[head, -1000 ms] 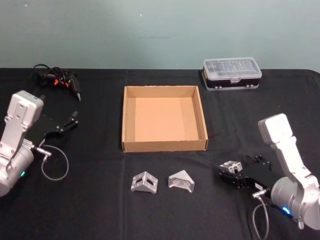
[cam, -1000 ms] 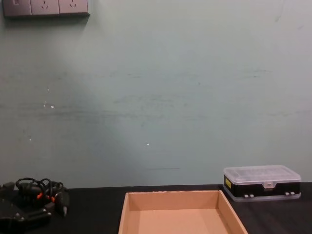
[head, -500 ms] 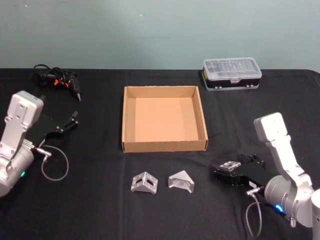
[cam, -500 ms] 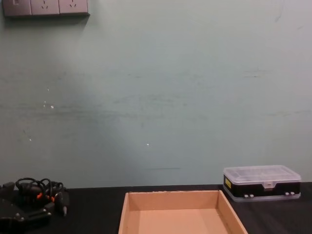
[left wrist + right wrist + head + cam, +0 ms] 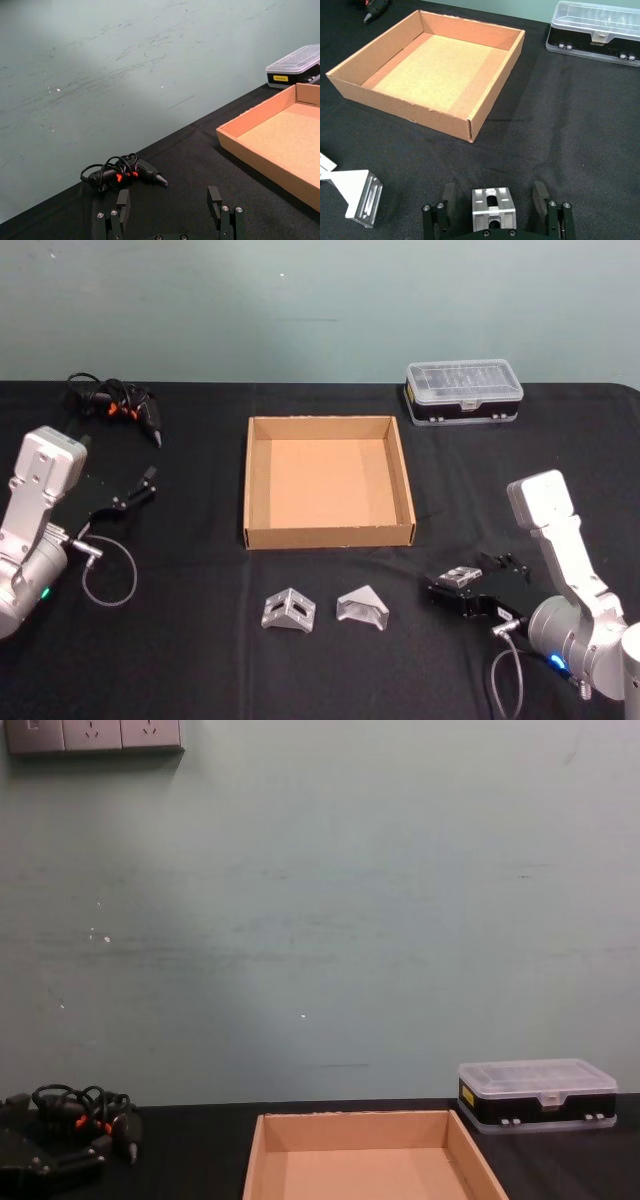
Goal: Use one hand to pick up the angle iron from the table and place it into the box.
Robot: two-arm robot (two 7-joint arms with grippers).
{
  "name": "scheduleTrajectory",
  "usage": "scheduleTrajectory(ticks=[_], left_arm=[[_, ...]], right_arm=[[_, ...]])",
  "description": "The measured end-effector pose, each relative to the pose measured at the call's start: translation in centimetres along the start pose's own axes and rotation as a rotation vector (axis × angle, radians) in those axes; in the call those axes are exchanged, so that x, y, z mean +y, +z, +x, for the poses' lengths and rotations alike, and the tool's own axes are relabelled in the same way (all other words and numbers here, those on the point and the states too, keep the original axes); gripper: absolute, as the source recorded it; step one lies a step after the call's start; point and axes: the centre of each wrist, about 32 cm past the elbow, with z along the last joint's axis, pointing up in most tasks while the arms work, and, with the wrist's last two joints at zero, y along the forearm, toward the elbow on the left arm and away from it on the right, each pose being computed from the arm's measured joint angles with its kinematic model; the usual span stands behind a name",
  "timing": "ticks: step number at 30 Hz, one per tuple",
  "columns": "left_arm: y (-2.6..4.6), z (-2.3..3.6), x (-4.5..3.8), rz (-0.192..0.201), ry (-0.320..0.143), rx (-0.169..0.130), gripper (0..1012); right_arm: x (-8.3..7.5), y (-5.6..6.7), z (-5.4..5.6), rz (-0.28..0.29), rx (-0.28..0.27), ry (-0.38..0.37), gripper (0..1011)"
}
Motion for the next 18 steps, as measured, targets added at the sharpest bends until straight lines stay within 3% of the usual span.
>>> scheduleTrajectory(ticks=[5, 18], left_arm=[[0.00, 0.00, 0.00, 0.000, 0.000, 0.000, 1011], [0.00, 0.00, 0.00, 0.000, 0.000, 0.000, 1011]], right_arm=[[0.00, -0.01, -0.01, -0.001, 0.000, 0.000, 927], [-0.01, 0.00, -0.02, -0.001, 0.000, 0.000, 522]])
